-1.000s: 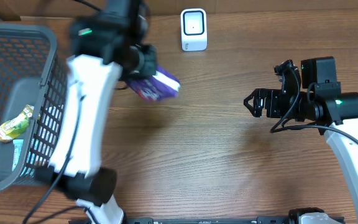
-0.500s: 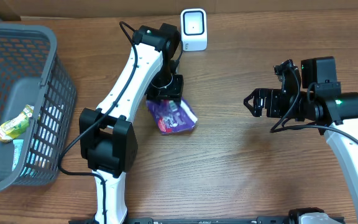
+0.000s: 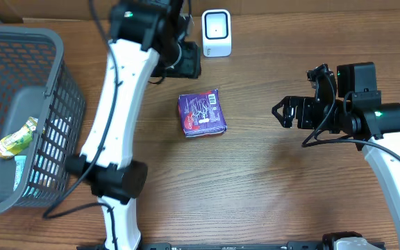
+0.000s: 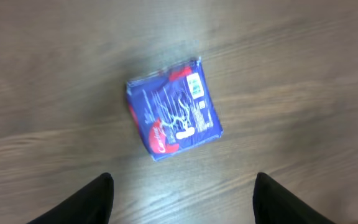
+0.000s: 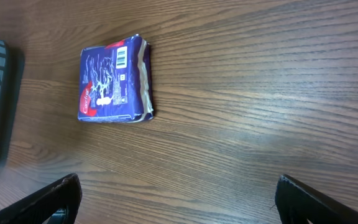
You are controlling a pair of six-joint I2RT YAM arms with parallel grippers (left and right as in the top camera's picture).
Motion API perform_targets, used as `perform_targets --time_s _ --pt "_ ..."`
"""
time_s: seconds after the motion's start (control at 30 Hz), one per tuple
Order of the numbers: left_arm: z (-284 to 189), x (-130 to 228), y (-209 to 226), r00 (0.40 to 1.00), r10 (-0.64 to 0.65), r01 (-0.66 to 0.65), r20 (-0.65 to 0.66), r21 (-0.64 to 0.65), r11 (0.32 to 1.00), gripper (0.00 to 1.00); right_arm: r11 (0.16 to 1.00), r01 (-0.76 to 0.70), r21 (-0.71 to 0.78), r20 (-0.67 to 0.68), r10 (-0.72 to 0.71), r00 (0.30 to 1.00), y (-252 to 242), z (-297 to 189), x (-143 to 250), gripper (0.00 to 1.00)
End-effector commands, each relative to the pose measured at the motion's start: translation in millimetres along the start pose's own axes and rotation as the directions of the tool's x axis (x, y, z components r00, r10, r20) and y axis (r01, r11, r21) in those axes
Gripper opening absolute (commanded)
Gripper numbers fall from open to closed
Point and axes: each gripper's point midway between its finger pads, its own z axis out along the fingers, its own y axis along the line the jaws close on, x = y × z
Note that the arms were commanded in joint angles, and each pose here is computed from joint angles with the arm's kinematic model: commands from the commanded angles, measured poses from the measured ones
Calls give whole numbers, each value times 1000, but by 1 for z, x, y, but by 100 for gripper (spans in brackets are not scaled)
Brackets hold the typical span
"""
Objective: Scan the item barcode
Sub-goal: 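Return the left gripper into the basket toward the green pouch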
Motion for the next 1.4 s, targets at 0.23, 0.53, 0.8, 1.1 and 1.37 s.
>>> perform_targets --time_s 0.23,0.53,0.8,1.1,1.37 --pt "-168 11 90 884 -162 230 438 -105 967 77 999 20 -46 35 -18 999 13 -5 -10 100" --pt "-217 41 191 745 -358 519 563 -153 841 77 999 21 -46 37 -19 999 13 -5 -11 100" --pt "-222 71 255 609 -538 729 583 -145 669 78 999 21 -46 37 -19 999 13 -5 -11 100" --pt "-190 98 300 521 -685 840 509 -162 518 77 999 21 -46 37 -19 999 13 -5 -11 100" --pt "-156 125 330 464 -771 886 436 -230 403 76 999 18 -45 30 -17 999 13 -5 -9 100"
